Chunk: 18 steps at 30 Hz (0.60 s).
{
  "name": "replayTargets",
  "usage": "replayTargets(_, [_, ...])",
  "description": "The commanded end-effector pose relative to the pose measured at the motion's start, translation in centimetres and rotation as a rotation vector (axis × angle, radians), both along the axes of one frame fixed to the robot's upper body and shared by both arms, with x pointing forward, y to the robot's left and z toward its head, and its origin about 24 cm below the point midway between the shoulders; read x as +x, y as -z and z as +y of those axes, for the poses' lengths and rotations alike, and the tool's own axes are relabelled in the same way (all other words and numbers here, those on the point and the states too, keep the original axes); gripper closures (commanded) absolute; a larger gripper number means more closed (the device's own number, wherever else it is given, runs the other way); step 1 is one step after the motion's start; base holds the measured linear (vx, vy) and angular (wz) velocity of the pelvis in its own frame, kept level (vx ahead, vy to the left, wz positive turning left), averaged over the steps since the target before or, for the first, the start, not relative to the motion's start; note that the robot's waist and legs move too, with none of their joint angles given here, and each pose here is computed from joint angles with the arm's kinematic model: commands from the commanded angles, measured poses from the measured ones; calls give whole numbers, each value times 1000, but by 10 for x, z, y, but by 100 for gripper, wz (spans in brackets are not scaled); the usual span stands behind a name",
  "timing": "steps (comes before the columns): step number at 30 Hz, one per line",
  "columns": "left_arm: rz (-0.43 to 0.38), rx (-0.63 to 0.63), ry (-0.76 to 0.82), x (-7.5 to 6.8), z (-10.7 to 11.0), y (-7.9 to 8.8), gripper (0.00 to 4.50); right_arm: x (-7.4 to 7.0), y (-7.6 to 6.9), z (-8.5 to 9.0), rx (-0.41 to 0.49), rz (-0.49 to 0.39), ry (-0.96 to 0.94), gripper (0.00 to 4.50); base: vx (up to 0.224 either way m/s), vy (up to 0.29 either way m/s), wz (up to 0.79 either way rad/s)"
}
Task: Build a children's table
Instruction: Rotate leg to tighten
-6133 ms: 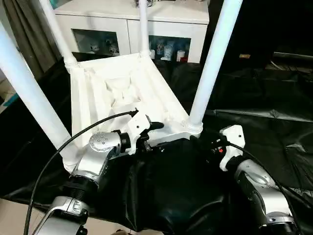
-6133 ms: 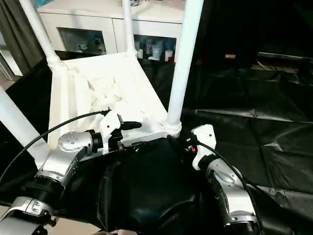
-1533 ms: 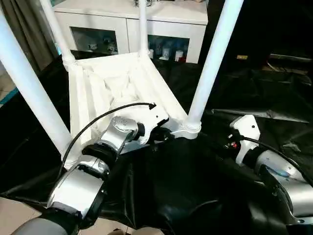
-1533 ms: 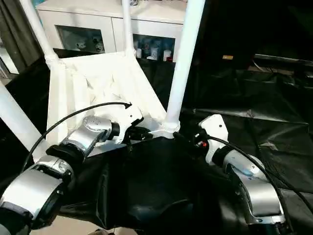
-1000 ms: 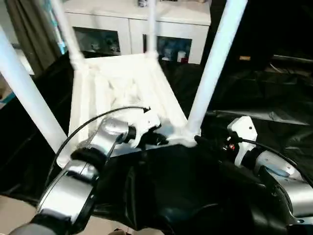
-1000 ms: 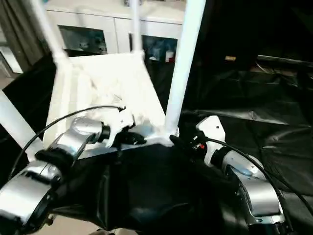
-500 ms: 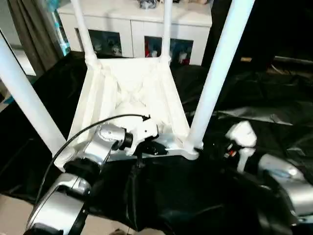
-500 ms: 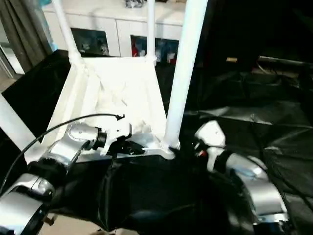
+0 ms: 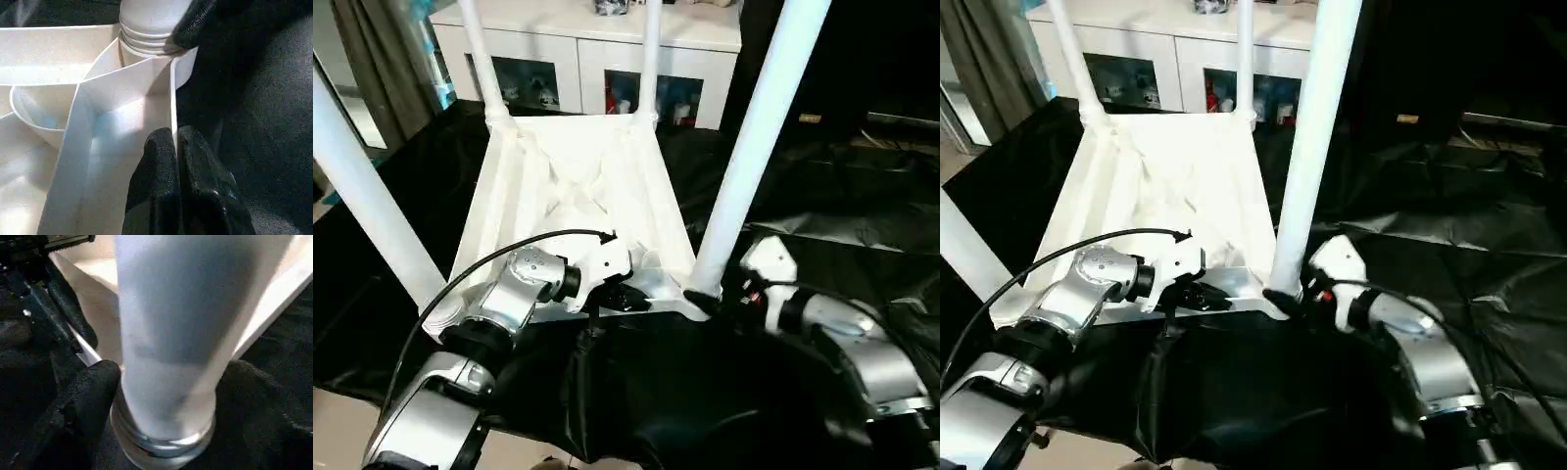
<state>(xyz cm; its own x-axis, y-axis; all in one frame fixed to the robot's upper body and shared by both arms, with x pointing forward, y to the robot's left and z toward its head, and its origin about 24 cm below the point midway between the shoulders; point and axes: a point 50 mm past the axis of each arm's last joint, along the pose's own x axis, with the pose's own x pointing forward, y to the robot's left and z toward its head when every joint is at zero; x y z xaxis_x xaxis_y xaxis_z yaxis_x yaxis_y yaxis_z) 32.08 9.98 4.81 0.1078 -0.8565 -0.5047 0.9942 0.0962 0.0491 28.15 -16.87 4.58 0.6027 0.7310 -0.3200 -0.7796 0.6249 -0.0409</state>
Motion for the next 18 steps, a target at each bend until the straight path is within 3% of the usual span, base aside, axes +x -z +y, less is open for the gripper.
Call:
replayTargets(1, [49,19,25,-8,-3,11,450,3,-2,2,-16,-19,-20,113,0,0,0])
replayTargets(9, [51,13,19,-6,-5,10,450,4,2,1,17,-6,3,175,0,0,0])
replayTargets(16, [17,-17,-241,11,-26,13,450,8,24,4,43,42,269,185,0,0,0])
replayTargets(18, [-20,-8,-341,18,-42,12,450,12,34,15,61,82,397,186,0,0,0])
